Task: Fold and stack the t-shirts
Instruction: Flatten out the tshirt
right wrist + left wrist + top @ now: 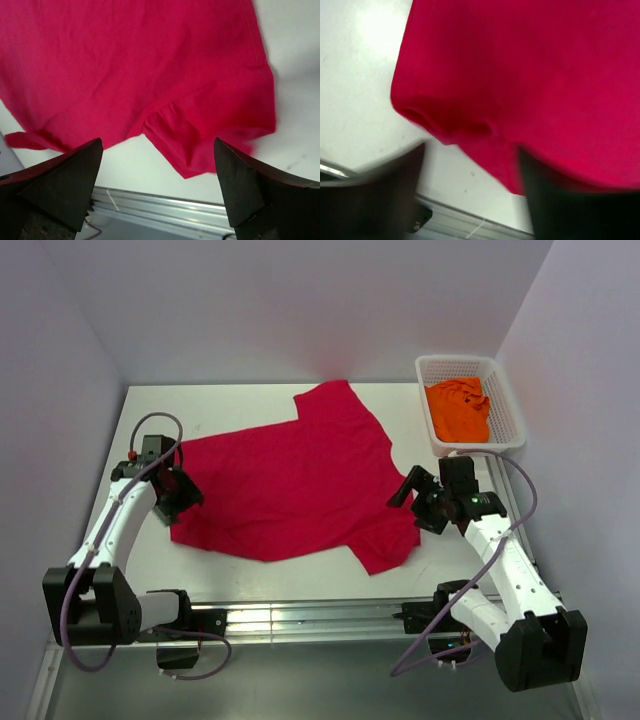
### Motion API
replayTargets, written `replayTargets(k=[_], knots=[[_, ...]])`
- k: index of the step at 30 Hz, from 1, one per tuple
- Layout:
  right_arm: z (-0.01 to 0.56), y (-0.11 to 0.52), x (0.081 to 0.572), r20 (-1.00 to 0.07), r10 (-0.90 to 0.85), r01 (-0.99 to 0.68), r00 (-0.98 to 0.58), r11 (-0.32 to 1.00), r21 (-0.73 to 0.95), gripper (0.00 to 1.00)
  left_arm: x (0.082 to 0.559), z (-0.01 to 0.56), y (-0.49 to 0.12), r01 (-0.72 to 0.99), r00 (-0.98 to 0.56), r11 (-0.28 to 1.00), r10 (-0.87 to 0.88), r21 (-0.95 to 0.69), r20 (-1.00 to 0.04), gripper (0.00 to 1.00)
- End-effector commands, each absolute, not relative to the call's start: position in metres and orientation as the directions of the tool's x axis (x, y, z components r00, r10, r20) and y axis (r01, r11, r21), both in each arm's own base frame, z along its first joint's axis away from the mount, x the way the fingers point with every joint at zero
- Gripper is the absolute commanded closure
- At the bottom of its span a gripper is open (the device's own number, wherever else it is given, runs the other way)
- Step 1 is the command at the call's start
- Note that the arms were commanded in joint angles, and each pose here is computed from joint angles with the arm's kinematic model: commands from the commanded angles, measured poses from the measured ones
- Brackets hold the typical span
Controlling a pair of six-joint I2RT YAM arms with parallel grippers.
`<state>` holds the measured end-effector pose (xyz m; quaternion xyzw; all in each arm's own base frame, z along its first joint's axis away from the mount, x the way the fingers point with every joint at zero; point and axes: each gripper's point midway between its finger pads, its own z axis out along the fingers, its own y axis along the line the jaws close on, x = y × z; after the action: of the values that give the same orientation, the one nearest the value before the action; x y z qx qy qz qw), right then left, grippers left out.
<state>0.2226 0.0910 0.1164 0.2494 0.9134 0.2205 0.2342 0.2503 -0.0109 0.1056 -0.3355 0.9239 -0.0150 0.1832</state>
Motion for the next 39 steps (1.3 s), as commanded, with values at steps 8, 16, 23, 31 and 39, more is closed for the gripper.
replayTargets(k=[8, 16, 23, 31, 39], knots=[[0.216, 0.088, 0.241, -0.489, 0.526, 0.226, -0.695, 0.807, 0.546, 0.0, 0.23, 0.187, -0.01, -0.658, -0.54, 0.685, -0.719, -0.313, -0.437, 0.0], [0.224, 0.12, 0.329, -0.477, 0.54, 0.137, -0.694, 0.749, 0.648, 0.11, 0.291, 0.157, -0.012, -0.643, -0.552, 0.696, -0.711, -0.32, -0.437, 0.22], [0.194, 0.16, 0.41, -0.434, 0.451, 0.093, -0.78, 0.77, 0.631, 0.31, 0.297, 0.124, -0.042, -0.604, -0.683, 0.737, -0.675, -0.304, -0.28, 0.39], [0.154, 0.238, 0.484, -0.373, 0.272, -0.017, -0.887, 0.787, 0.616, 0.85, 0.314, 0.082, -0.025, -0.635, -0.683, 0.745, -0.665, -0.205, -0.301, 0.53], [0.069, 0.246, 0.486, -0.188, 0.283, 0.108, -0.94, 0.773, 0.625, 1.0, 0.375, 0.032, -0.009, -0.66, -0.714, 0.749, -0.651, -0.061, -0.259, 0.89]])
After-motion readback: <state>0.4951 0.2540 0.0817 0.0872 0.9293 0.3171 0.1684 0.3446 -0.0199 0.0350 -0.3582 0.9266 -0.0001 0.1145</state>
